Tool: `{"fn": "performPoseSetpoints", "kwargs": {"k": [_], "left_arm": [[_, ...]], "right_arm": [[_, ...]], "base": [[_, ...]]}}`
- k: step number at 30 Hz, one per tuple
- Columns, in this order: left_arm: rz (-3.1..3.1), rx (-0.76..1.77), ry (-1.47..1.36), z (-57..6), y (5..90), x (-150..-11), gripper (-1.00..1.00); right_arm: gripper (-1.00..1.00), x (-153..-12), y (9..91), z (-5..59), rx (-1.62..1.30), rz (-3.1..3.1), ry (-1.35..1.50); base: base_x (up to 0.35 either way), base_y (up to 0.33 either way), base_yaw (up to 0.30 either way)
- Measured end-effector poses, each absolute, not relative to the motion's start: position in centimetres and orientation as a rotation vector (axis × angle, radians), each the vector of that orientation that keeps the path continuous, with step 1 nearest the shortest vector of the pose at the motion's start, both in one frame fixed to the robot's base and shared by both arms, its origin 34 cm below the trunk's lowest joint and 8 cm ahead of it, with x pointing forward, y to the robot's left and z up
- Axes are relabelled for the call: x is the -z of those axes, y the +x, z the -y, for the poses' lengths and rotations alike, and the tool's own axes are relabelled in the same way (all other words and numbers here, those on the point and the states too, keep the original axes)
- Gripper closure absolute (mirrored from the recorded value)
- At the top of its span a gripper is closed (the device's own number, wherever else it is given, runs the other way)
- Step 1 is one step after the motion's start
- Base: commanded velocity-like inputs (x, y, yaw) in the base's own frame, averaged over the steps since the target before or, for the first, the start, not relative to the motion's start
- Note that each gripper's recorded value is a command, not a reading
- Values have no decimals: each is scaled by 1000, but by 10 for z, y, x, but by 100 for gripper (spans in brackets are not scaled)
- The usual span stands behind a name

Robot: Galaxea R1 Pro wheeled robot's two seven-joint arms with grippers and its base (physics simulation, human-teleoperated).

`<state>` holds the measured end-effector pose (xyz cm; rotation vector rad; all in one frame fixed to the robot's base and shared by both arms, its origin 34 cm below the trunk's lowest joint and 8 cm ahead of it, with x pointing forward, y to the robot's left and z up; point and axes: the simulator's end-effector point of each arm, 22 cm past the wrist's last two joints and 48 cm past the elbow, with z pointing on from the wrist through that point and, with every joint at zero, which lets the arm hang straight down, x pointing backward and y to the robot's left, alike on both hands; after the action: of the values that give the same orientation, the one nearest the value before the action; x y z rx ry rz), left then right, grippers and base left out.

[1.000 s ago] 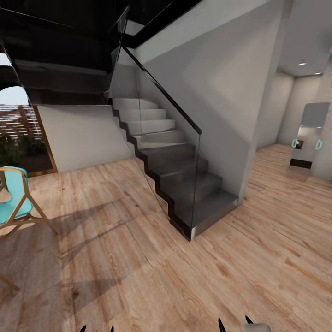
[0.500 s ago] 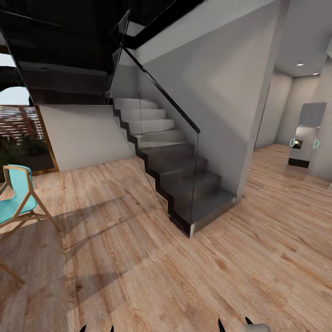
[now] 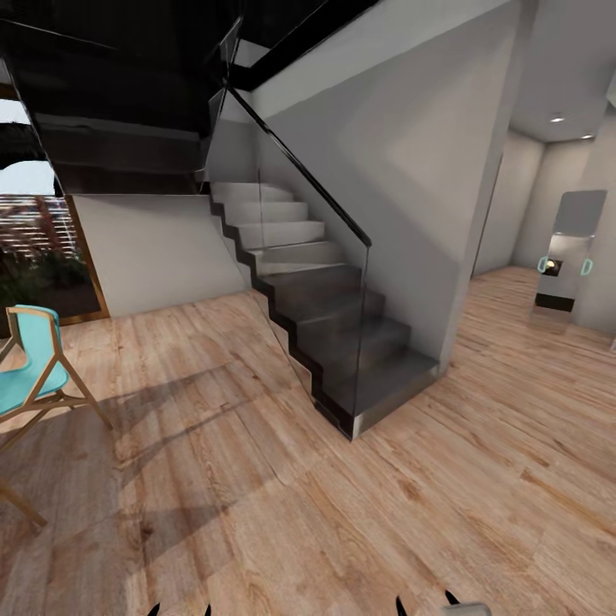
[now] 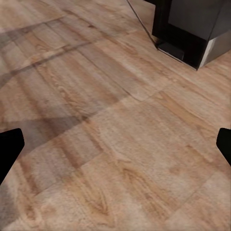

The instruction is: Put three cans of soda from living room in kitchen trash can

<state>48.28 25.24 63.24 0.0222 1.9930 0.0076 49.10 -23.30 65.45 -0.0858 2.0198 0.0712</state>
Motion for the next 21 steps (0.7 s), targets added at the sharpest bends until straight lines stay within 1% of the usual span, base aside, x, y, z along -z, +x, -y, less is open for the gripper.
{"fn": "performPoseSetpoints", "kwargs": {"k": [8,21], "left_arm": [[-2000,-7,22,-252,482,-630,-100],[-2014,-7,22,-252,479,-625,-100]], "right_arm": [[-100,-650,488,228,-80,-2032,-90],[-100,-645,485,228,-82,-2047,-91]], "base": [[0,0,123],[0,0,167]]}}
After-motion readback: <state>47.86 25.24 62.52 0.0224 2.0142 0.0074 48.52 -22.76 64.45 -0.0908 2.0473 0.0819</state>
